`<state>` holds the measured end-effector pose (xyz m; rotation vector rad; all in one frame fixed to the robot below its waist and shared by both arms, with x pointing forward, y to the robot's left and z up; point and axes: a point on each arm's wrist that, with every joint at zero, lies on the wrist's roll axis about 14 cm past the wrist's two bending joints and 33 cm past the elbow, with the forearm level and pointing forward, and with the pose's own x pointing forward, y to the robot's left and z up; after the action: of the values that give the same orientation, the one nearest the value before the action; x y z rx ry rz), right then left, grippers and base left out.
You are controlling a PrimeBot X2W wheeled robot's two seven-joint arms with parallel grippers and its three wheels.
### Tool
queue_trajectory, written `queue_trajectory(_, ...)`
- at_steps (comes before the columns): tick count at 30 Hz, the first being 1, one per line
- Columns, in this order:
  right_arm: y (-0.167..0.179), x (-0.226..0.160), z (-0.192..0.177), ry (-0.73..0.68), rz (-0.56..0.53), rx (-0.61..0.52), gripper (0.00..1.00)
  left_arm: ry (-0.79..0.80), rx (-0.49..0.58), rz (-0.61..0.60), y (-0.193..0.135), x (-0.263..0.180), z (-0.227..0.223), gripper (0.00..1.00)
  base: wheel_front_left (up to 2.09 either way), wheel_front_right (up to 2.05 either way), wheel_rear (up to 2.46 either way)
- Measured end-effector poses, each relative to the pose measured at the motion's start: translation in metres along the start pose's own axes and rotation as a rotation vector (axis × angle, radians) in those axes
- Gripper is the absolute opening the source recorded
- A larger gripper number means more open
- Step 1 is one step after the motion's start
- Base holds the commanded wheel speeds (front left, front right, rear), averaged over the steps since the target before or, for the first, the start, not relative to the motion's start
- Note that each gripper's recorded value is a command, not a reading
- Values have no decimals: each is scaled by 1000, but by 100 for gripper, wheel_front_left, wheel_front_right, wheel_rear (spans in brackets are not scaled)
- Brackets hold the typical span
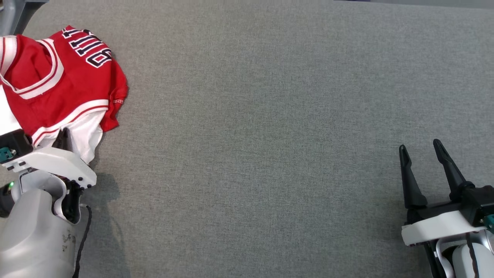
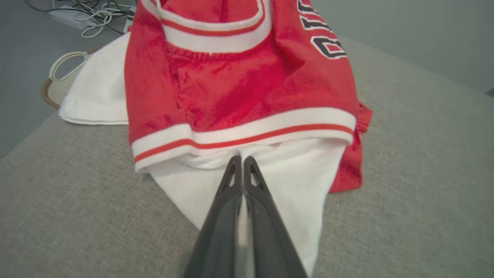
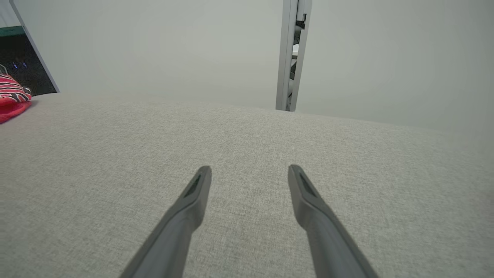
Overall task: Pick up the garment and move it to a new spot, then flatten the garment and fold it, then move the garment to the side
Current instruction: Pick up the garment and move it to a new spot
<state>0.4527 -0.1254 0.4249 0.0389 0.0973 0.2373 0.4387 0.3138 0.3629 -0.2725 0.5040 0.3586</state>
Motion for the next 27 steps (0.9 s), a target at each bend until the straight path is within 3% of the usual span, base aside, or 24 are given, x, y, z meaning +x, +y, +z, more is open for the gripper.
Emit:
queue_trajectory(4, 3, -8, 6, -9, -6, 8, 100, -144, 60, -95, -22, -7, 39, 0, 0, 0, 0)
queue_trajectory(9, 4, -20, 14, -22, -16, 17, 100, -288, 91, -326, -102, -35, 79, 0, 0, 0, 0)
queue_trajectory(14, -2, -33, 24, -45, -44, 21, 100, -403, 136, -615, -201, -91, 115, 0, 0, 0, 0)
queue_trajectory(15, -2, -33, 24, -45, -44, 21, 100, -403, 136, -615, -201, -91, 115, 0, 0, 0, 0)
queue_trajectory(16, -8, -39, 28, -53, -65, 22, 100, -441, 151, -732, -238, -121, 126, 0, 0, 0, 0)
queue_trajectory(18, -12, -43, 30, -57, -79, 23, 100, -461, 154, -791, -255, -137, 131, 0, 0, 0, 0)
queue_trajectory(19, -19, -50, 34, -68, -106, 30, 100, -502, 154, -900, -286, -168, 142, 0, 0, 0, 0)
queue_trajectory(23, -37, -67, 39, -82, -171, 51, 100, -547, 136, -1118, -337, -228, 153, 0, 0, 0, 0)
queue_trajectory(24, -37, -67, 39, -82, -171, 51, 100, -547, 136, -1118, -337, -228, 153, 0, 0, 0, 0)
queue_trajectory(27, -51, -80, 40, -85, -221, 58, 100, -551, 105, -1280, -366, -268, 159, 0, 0, 0, 0)
